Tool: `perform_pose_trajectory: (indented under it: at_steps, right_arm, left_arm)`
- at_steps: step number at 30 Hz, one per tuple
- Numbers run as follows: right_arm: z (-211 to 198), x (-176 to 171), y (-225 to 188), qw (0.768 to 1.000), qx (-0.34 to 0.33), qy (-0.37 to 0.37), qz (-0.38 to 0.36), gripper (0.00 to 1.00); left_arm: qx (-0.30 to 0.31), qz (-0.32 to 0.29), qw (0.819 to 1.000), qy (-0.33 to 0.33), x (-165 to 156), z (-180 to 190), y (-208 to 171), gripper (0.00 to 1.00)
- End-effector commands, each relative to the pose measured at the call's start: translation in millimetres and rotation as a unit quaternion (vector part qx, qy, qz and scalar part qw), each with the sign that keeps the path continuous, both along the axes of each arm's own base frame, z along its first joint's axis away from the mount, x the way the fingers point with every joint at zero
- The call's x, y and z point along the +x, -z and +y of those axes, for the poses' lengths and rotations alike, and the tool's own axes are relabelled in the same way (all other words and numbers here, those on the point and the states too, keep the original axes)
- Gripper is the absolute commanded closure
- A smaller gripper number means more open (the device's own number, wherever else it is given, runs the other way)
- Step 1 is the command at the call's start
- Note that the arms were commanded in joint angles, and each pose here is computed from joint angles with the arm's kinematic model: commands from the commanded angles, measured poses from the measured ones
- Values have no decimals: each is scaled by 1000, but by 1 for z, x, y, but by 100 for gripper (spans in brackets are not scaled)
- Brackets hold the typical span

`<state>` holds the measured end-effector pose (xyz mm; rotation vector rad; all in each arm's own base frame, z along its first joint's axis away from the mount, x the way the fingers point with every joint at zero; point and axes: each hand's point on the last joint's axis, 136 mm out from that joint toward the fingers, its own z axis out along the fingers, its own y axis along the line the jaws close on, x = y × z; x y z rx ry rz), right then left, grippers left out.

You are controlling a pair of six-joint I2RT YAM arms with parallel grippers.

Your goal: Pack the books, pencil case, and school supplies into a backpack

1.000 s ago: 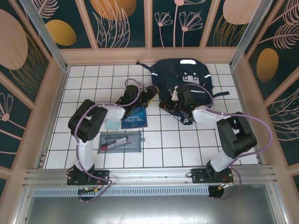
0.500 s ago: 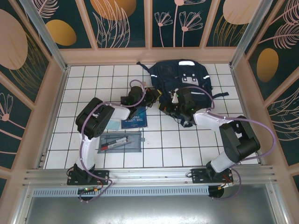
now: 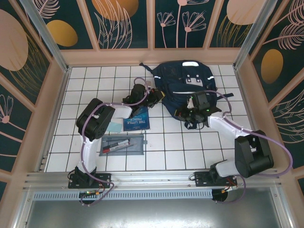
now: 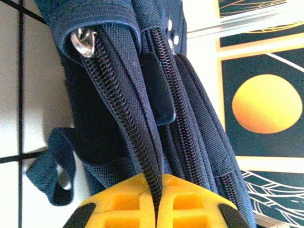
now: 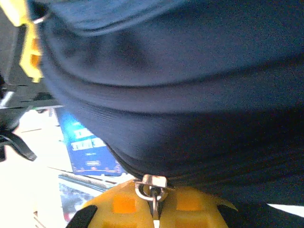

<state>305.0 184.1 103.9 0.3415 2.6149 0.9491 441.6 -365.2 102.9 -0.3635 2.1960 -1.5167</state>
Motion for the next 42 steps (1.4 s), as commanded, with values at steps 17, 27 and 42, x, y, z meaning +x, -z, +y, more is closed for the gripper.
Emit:
perform_pose_trajectory:
  at_steps: [17, 27, 42]
  right_arm:
    - [-113, 24, 15, 992, -116, 54, -1, 100]
    - [14, -6, -14, 996, 64, -56, -20, 100]
    - [108, 86, -57, 979, 147, -82, -116, 100]
  left_arm:
    - [40, -50, 997, -34, 51, 42, -13, 100]
    - [42, -60, 996, -41, 110, 15, -14, 77]
    - [161, -52, 984, -62, 25, 98, -38, 1]
